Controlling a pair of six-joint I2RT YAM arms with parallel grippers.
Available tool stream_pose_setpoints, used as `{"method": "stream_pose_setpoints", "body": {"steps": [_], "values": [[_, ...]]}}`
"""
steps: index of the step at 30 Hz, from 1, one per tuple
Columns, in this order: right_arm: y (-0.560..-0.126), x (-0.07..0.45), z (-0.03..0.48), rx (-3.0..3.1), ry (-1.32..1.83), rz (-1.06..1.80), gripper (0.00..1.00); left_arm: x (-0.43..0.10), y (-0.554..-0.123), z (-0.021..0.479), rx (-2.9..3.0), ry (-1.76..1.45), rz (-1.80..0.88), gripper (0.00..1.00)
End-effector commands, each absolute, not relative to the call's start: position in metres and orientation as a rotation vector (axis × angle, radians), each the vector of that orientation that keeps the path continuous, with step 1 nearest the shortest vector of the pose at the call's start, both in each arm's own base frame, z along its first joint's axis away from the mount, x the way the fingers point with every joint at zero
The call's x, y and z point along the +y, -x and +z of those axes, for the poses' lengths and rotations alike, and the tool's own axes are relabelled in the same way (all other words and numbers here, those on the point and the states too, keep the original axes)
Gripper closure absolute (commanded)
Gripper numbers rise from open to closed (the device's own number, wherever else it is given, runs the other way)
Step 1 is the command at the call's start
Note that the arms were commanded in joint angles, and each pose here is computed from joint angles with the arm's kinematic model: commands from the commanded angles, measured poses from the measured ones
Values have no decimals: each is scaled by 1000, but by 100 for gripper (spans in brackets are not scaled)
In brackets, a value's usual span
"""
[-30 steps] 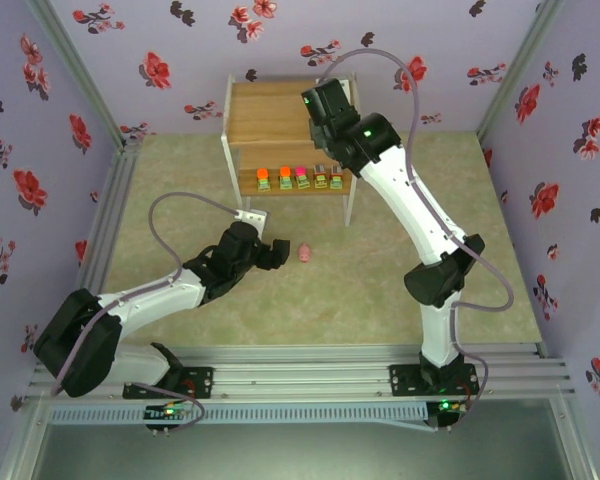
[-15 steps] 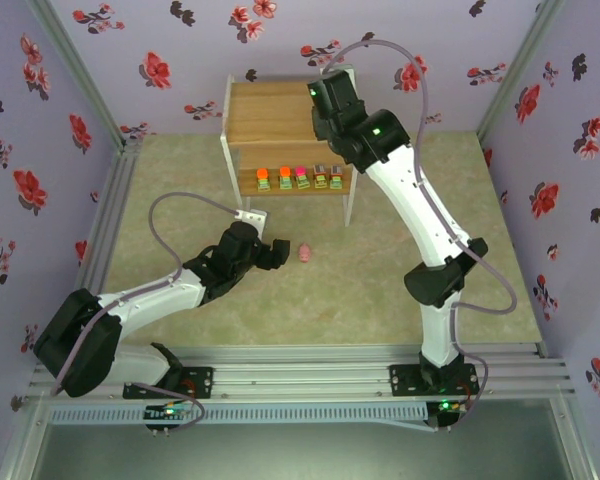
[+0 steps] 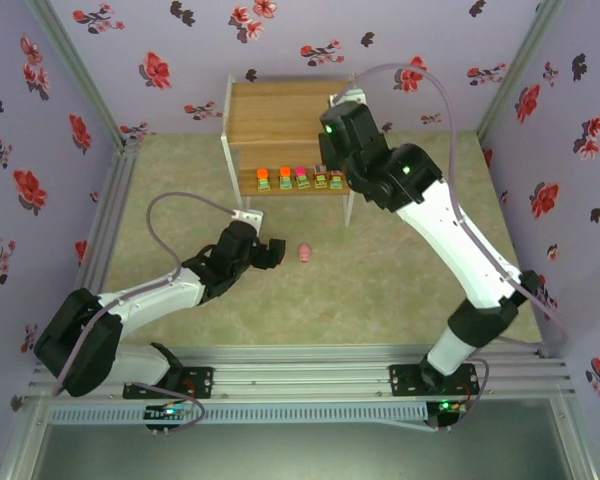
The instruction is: Place and organize the plastic toys onto the shelf
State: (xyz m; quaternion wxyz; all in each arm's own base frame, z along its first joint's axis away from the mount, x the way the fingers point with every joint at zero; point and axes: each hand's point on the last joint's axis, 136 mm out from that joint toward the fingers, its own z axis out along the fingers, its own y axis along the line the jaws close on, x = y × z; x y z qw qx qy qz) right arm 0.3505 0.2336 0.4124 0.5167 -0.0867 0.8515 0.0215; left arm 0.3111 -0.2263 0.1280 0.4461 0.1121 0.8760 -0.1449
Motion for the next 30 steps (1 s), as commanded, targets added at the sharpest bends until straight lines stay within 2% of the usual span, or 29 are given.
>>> {"method": "stream_pose_setpoints", "body": {"steps": [1,14,30], "values": [[-336,238,403,2033,165,100,68,-214,-320,129,2183,-232,-300,14],[-285,266,272,2220,175,208,70,-196,-326,118,2235,-166,-247,14],[-283,291,164,2370,117,218,71,-193,-328,116,2244,-148,-244,14]]}}
